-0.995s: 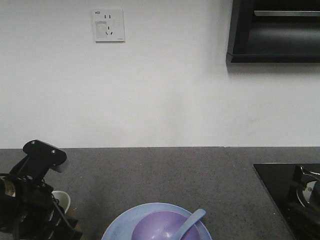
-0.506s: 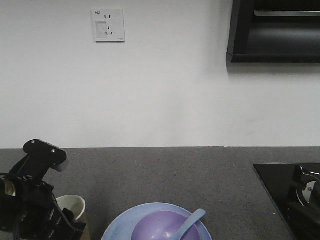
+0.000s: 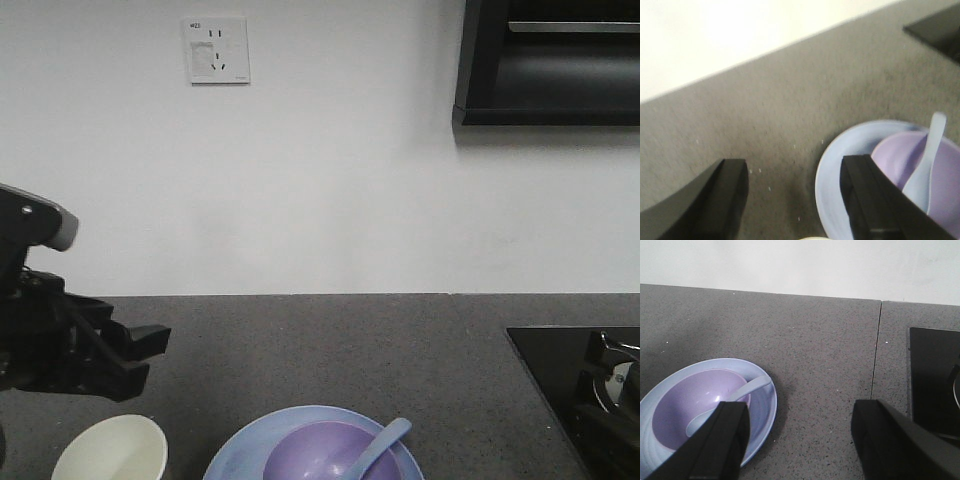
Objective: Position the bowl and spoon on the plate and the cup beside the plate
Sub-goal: 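Set the cup down and open the left gripper, withdraw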
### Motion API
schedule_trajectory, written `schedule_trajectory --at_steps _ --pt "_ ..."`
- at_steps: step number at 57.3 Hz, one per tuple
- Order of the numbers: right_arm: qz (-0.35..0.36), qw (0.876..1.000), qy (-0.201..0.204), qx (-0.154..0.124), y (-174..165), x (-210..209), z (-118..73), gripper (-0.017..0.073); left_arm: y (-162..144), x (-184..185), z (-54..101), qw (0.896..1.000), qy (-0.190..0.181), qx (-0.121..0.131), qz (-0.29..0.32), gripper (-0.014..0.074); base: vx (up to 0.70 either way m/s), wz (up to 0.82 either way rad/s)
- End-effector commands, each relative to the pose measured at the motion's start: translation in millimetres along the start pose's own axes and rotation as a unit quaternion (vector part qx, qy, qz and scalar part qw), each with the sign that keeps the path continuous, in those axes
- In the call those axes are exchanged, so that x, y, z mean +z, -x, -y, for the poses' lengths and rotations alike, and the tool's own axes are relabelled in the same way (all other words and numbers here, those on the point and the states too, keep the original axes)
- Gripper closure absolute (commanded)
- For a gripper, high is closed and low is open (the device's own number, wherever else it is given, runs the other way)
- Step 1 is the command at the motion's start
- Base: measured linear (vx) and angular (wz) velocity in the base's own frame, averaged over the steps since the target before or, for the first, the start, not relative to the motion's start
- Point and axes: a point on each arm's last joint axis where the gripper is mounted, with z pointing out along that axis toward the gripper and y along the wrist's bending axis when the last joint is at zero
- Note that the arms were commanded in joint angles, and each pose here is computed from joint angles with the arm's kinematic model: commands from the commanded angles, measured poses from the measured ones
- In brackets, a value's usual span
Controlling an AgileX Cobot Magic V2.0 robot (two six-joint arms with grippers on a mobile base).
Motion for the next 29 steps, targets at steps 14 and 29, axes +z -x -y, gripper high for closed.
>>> schedule_trajectory --at_steps 14,29 --pt "0.059 0.998 -0.003 -0.004 16 -6 -0.1 0.0051 41 -100 0.8 0.97 0.044 0.027 0.236 0.0145 0.0 0.0" --pt "0.059 0.998 -0.003 -0.004 16 -6 -0.1 0.0051 9 -139 -1.2 0.963 0.084 0.018 0.255 0.0281 0.0 0.0"
